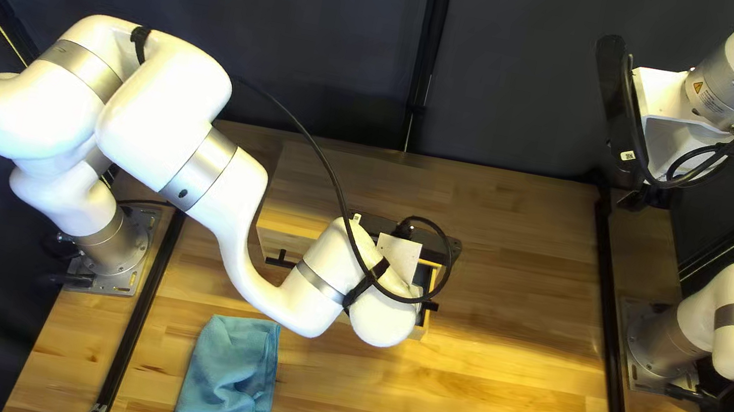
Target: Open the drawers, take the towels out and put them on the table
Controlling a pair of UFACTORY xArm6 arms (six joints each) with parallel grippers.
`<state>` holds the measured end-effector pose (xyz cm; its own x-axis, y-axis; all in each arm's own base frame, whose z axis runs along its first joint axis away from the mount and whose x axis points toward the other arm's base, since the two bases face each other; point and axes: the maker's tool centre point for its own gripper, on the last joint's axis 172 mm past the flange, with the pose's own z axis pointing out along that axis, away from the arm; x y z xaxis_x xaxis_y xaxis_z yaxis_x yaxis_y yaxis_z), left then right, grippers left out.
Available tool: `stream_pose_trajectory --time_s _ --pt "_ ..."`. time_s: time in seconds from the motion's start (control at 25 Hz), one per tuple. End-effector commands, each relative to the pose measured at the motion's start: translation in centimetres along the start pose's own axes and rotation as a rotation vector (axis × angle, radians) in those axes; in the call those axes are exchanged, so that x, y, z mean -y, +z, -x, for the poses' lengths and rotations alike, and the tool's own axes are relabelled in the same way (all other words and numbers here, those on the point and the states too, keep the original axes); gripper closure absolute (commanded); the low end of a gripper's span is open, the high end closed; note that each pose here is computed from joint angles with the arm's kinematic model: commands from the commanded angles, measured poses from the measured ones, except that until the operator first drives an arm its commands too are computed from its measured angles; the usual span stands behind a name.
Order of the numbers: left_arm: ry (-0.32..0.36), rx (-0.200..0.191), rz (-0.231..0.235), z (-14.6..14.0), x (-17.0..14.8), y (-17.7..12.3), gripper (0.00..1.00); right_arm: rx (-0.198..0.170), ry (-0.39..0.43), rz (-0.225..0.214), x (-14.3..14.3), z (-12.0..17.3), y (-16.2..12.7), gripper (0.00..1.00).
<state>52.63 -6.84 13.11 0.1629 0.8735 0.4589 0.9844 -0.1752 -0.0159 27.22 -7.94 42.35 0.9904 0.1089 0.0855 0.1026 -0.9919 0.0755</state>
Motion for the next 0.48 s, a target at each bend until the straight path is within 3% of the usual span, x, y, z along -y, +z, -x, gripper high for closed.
stream_pose_trajectory --time_s 0.04,0.48 --pt "0.003 -0.006 -0.007 0.0 -0.02 0.17 0.0 0.0 0.0 0.0 0.0 0.0 0.0 0.0" --pt "0.011 -0.015 -0.014 0.22 -0.06 0.42 0.0 0.0 0.0 0.0 0.0 0.0 0.0 0.0"
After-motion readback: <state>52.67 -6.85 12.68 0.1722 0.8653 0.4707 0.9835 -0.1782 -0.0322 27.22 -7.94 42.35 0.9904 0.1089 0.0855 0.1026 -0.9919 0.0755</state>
